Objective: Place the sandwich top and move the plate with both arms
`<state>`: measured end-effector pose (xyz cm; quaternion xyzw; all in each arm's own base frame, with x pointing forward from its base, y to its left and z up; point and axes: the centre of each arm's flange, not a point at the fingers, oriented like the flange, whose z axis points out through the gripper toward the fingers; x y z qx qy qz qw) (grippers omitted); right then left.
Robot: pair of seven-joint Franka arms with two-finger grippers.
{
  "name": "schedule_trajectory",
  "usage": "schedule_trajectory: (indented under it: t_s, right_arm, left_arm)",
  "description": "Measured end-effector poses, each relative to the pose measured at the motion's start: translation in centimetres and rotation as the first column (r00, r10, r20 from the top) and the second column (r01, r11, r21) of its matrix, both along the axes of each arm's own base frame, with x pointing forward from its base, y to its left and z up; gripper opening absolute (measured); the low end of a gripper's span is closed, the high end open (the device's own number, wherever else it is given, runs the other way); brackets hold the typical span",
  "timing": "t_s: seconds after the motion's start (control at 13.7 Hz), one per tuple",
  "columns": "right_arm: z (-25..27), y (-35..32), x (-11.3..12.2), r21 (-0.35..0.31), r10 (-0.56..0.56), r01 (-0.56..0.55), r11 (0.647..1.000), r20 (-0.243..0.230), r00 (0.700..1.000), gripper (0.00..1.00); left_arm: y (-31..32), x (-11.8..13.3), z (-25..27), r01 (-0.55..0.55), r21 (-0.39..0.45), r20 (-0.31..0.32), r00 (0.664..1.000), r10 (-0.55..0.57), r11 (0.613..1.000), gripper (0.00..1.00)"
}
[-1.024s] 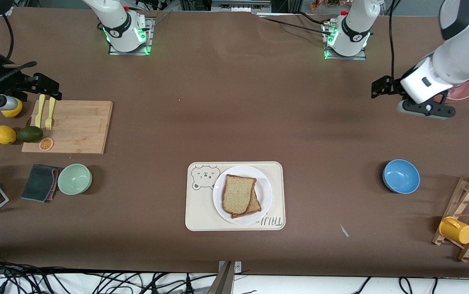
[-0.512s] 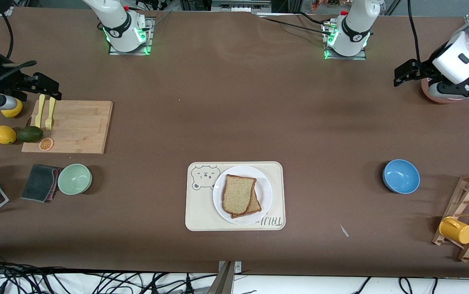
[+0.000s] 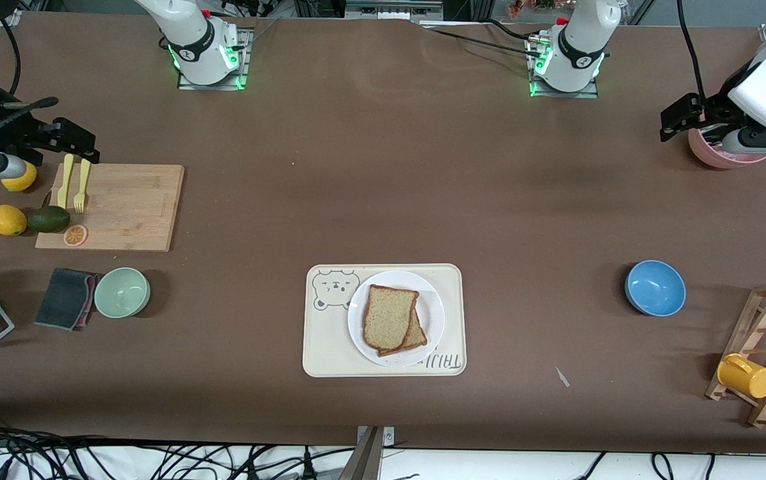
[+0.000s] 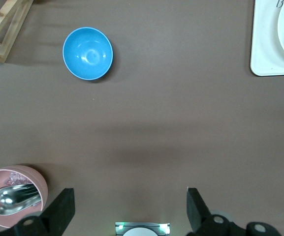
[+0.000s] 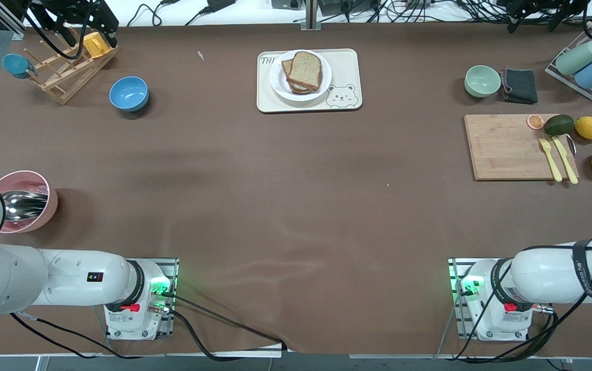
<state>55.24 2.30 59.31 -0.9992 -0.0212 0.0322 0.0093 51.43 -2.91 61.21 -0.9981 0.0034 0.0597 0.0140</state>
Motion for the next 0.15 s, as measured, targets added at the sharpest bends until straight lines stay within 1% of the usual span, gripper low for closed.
schedule_trajectory:
  t_s: [0.15]
  right_arm:
    - [0.0, 0.0, 0.0, 0.0, 0.0, 0.0, 1.0, 0.0, 1.0, 1.0]
  left_arm:
    - [0.08, 0.0, 0.0, -0.002, 0.0, 0.0, 1.0, 0.002, 1.0, 1.0]
